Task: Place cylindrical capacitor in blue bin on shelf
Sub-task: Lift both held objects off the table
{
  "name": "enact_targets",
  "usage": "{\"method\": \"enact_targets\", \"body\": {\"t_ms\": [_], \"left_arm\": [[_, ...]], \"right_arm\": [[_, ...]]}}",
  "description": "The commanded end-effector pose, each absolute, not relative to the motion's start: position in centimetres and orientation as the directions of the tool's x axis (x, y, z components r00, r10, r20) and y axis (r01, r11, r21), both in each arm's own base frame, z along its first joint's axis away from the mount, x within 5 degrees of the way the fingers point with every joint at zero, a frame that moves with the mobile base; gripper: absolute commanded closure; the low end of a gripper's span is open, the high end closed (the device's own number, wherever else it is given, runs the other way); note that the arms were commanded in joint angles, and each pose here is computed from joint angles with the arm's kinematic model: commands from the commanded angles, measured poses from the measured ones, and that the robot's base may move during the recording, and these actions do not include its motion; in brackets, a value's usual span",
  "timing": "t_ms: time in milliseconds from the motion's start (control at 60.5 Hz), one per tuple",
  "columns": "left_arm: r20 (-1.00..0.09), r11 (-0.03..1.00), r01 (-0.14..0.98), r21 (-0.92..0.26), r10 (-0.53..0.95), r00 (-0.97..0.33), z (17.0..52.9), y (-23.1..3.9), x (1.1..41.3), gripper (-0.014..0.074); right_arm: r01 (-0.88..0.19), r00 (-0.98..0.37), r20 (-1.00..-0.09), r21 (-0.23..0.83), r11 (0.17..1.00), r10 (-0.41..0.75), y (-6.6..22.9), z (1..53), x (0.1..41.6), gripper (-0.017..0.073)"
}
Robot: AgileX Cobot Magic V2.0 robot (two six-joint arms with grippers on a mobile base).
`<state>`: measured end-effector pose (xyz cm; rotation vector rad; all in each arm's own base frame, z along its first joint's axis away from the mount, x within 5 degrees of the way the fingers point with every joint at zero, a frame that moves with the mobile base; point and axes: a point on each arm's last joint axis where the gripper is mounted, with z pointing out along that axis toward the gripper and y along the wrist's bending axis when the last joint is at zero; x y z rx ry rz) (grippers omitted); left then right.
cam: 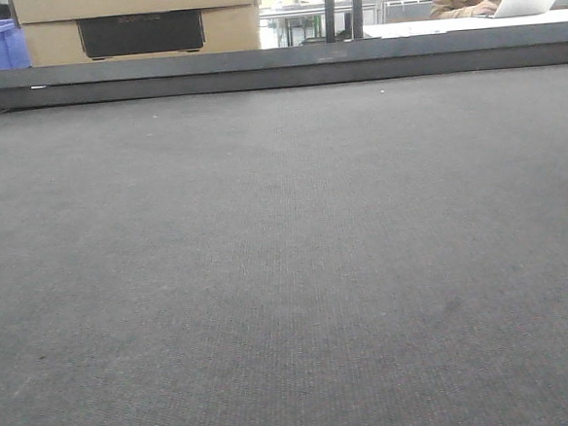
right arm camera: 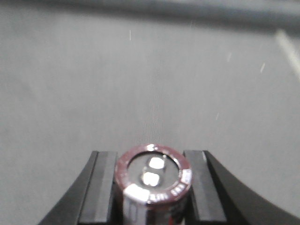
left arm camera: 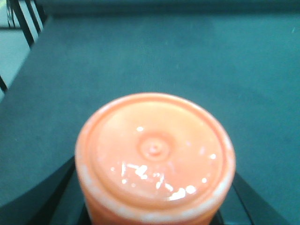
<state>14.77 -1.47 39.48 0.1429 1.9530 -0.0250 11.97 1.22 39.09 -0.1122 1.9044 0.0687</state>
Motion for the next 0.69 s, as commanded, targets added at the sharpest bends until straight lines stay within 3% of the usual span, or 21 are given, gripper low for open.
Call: {"method": "enact_targets", "body": {"t_ms": [0,264,677], "left_arm": [[-0.944,0.992,0.118,0.045,0.081,-0.321,40.3,-1.5,13.6,0.0704],[-0.953,0.992,0.117,0.045,0.078,-0.294,40.7,-1.4,12.7,0.0704],[-0.956,0.992,0.117,0.045,0.077,-0.283,40.8,-1.4,12.8,0.0704]], "right_arm": [[-0.108,-0.23,-0.972,-0.011,0.994,-0.036,1.0,40.5,9.8,0.0721],[-0.106,-0.098,-0.995,-0.014,0.994,-0.024,0.8,41.6,6.7,0.0721],[-0.105,-0.087,-0.996,-0.014,0.994,-0.023,0.8,41.7,6.6,0.0721]]}}
